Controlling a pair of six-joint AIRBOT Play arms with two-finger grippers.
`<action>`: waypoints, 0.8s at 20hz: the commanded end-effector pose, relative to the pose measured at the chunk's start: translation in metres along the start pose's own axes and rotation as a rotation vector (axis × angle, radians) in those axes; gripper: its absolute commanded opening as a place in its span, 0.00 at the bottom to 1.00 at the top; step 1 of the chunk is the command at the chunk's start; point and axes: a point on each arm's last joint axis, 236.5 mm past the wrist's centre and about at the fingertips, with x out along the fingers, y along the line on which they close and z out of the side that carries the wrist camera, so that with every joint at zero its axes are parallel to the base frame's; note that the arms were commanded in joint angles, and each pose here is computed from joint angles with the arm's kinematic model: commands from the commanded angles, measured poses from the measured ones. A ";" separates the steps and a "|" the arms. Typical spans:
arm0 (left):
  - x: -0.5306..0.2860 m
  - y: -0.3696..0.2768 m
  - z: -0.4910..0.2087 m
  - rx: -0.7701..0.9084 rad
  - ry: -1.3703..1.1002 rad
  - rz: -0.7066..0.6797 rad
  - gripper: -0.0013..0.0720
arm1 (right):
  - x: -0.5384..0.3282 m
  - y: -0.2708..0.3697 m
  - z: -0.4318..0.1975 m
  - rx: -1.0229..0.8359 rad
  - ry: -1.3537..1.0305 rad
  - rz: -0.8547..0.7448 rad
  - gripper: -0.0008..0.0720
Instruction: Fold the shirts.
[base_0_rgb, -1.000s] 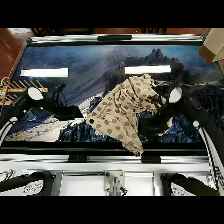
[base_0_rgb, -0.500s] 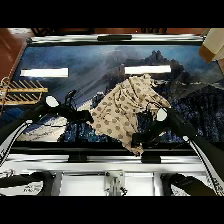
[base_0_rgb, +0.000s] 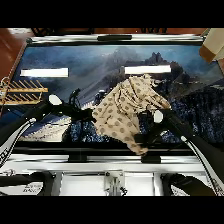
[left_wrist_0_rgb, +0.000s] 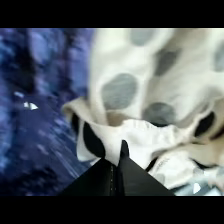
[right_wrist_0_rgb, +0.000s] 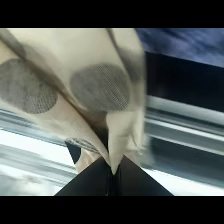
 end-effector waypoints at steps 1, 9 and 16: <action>-0.010 -0.054 -0.024 0.133 0.105 -0.114 0.08 | -0.067 -0.109 -0.020 -0.029 -0.013 -0.511 0.09; 0.050 -0.221 -0.121 0.345 0.097 -0.331 0.08 | -0.231 -0.183 -0.029 0.110 -0.416 -0.974 0.09; 0.012 -0.211 -0.070 0.344 0.057 -0.337 0.94 | -0.168 -0.175 -0.037 0.319 -0.370 -0.537 0.08</action>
